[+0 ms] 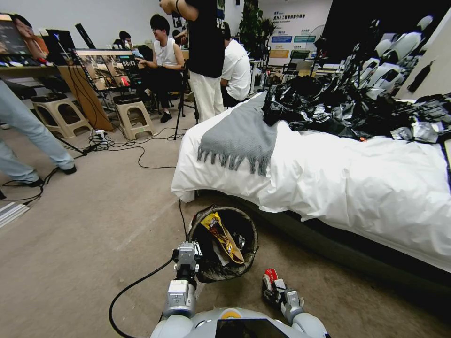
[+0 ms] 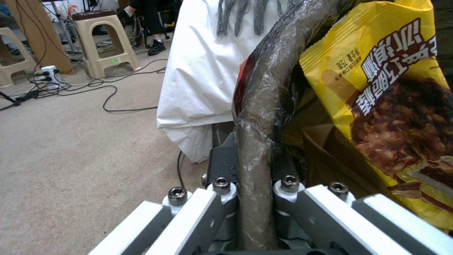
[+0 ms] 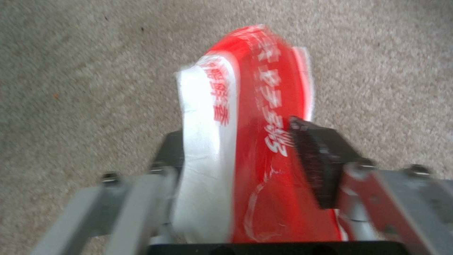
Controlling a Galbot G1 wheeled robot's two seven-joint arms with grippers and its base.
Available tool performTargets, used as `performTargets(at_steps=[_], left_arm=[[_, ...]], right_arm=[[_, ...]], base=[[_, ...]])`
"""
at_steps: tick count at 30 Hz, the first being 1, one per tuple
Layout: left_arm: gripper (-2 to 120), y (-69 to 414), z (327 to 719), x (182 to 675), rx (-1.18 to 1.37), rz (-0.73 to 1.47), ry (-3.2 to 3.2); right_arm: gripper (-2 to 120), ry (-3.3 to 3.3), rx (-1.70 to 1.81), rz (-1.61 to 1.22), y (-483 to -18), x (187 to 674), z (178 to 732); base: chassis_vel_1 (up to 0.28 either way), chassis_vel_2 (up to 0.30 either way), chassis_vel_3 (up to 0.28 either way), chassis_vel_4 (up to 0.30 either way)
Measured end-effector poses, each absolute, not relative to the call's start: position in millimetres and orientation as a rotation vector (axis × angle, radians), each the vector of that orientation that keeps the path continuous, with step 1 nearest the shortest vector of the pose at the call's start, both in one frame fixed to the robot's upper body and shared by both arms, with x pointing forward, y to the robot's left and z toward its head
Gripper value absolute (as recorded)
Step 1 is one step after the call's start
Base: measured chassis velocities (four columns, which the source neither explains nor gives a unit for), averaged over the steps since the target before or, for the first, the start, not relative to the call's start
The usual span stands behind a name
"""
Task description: Pick up the trash bin, then pick up the garbage from the floor and place it into the trash bin.
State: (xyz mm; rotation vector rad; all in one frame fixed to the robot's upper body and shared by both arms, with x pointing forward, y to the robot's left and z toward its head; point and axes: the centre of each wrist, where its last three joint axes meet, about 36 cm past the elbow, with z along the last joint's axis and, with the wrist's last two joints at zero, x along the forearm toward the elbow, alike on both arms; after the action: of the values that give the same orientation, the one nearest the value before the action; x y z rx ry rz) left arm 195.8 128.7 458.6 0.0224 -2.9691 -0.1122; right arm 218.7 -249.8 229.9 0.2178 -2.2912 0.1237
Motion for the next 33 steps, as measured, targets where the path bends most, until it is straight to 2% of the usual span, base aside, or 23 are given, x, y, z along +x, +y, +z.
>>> performTargets(at_steps=[1, 2, 5, 6, 9, 11, 25, 33], left_arm=[[1, 128.6, 458.3, 195.7, 0.022, -0.112, -2.968], [1, 128.6, 458.3, 195.7, 0.022, -0.112, -2.968], [1, 128.4, 458.1, 195.7, 0.021, -0.112, -2.968], [1, 128.4, 458.1, 195.7, 0.021, -0.112, -2.968], [1, 128.2, 457.8, 195.6, 0.02, -0.112, -2.967], [1, 128.2, 457.6, 195.6, 0.02, -0.112, -2.966], [1, 127.5, 455.5, 195.9, 0.016, -0.114, -2.962], [1, 127.5, 455.4, 196.0, 0.015, -0.115, -2.962]], right_arm=[[30, -2.294, 0.216, 0.124, -250.3, 219.1, 230.1], [30, -2.294, 0.216, 0.124, -250.3, 219.1, 230.1], [18, -2.305, 0.213, 0.132, -251.6, 219.0, 230.0], [18, -2.305, 0.213, 0.132, -251.6, 219.0, 230.0], [3, -2.314, 0.213, 0.14, -253.2, 219.5, 229.9], [0, -2.318, 0.213, 0.143, -254.8, 220.2, 230.3], [0, -2.457, 0.213, 0.228, -260.7, 230.8, 237.2], [0, -2.722, 0.221, 0.258, -254.9, 253.7, 277.2]], base=[[0.0, 0.0, 0.0, 0.0], [0.0, 0.0, 0.0, 0.0], [0.0, 0.0, 0.0, 0.0], [0.0, 0.0, 0.0, 0.0], [0.0, 0.0, 0.0, 0.0], [0.0, 0.0, 0.0, 0.0], [0.0, 0.0, 0.0, 0.0], [0.0, 0.0, 0.0, 0.0]])
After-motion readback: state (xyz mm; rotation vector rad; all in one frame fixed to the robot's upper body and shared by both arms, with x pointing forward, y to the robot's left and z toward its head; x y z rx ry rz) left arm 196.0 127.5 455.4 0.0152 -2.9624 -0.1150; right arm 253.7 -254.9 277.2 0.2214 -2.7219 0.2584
